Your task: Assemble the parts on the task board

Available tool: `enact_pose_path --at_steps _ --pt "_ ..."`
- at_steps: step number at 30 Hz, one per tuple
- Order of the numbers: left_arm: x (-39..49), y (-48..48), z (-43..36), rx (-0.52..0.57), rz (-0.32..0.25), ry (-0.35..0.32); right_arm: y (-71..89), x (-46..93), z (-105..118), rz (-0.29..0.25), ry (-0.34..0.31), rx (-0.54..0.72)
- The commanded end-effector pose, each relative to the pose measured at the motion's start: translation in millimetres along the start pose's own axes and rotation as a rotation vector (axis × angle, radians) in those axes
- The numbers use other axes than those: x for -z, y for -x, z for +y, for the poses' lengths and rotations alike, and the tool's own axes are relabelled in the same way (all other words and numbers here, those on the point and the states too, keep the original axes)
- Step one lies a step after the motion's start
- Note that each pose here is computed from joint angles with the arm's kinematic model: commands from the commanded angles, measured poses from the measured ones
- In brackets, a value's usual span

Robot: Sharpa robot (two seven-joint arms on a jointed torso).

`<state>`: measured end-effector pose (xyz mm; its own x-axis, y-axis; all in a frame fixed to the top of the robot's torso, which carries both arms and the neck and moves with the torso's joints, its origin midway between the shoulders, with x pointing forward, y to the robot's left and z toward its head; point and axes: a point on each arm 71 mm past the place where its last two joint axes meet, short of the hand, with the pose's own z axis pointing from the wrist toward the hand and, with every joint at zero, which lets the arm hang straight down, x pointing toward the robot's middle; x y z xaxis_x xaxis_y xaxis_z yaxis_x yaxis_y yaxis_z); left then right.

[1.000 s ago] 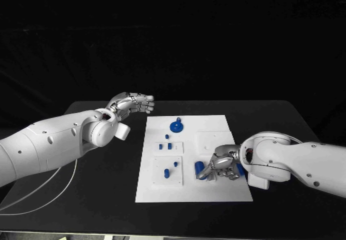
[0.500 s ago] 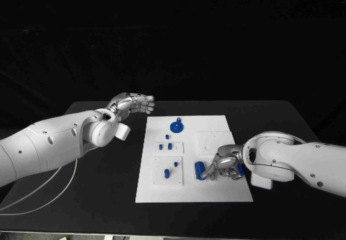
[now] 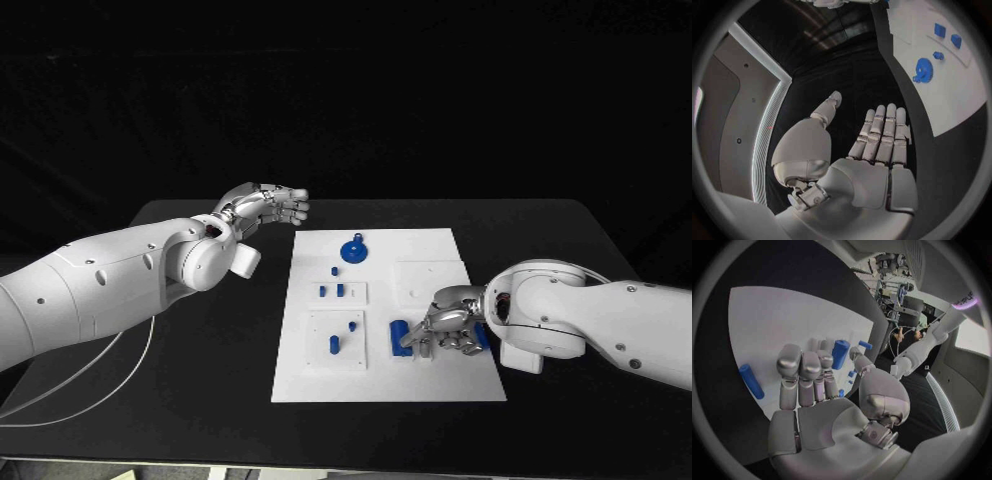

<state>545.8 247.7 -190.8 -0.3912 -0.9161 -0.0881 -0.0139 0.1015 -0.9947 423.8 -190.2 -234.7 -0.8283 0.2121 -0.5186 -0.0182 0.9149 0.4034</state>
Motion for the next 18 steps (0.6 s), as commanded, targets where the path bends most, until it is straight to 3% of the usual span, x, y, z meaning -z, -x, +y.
enact_pose_path --at_steps 1,18 --pt "-0.2 -1.0 -0.8 0.008 0.005 -0.008 -2.7 -1.0 -0.5 0.020 -0.013 0.033" --pt "0.2 -0.5 -0.4 0.009 0.009 -0.002 -5.5 0.4 2.2 0.035 0.007 0.075"
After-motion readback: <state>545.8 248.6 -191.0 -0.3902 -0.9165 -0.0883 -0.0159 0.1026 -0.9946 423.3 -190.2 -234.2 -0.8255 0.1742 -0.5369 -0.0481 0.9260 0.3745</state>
